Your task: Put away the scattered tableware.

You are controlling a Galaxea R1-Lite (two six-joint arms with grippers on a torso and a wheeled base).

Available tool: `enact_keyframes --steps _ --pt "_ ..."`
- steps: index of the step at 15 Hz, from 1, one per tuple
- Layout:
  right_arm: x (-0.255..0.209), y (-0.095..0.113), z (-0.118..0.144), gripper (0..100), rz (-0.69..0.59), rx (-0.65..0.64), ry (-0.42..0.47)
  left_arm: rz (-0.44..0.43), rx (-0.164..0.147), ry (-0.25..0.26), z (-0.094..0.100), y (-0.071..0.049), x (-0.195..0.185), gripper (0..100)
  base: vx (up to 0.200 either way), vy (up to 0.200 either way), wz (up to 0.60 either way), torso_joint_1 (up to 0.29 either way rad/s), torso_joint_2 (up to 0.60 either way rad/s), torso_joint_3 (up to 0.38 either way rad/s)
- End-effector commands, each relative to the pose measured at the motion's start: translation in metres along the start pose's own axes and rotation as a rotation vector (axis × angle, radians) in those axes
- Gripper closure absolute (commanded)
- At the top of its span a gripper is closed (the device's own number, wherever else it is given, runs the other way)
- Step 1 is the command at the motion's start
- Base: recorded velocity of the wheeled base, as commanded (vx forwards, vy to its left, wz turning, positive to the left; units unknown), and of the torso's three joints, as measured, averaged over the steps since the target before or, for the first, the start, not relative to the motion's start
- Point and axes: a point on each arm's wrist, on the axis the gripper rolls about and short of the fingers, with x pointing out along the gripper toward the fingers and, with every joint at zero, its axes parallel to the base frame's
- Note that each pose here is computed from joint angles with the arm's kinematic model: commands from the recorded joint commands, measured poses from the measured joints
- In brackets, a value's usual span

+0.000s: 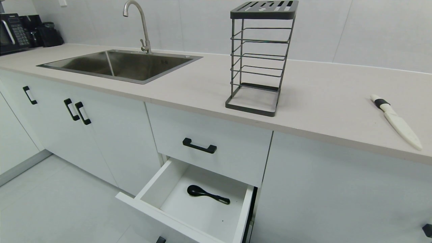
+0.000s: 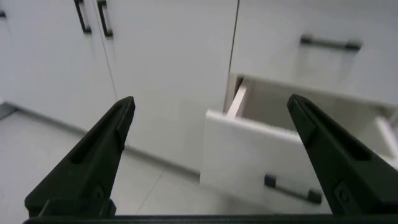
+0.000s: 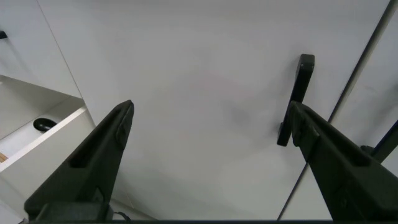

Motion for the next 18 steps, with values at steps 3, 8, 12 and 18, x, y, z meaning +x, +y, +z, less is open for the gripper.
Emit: enact_keyframes --steps 3,8,12,18 --pt "0.000 0.000 0.000 0 0.003 0.000 -0.002 -0.012 -0.056 -0.273 0.064 -0.002 -0.018 0 0.000 0.000 0.00 0.000 0.00 0.000" --pt "0.000 0.000 0.000 0 0.003 0.000 -0.002 -0.141 -0.075 0.025 0.072 -0.004 -0.001 0 0.000 0.000 0.00 0.000 0.00 0.000" --pt "0.000 0.000 0.000 0 0.003 0.000 -0.002 -0.311 -0.134 0.368 0.060 -0.007 0.027 0 0.000 0.000 0.00 0.000 0.00 0.000" --pt "0.000 0.000 0.000 0 0.003 0.000 -0.004 -0.372 -0.160 0.645 0.052 -0.009 0.062 0 0.000 0.000 0.00 0.000 0.00 0.000"
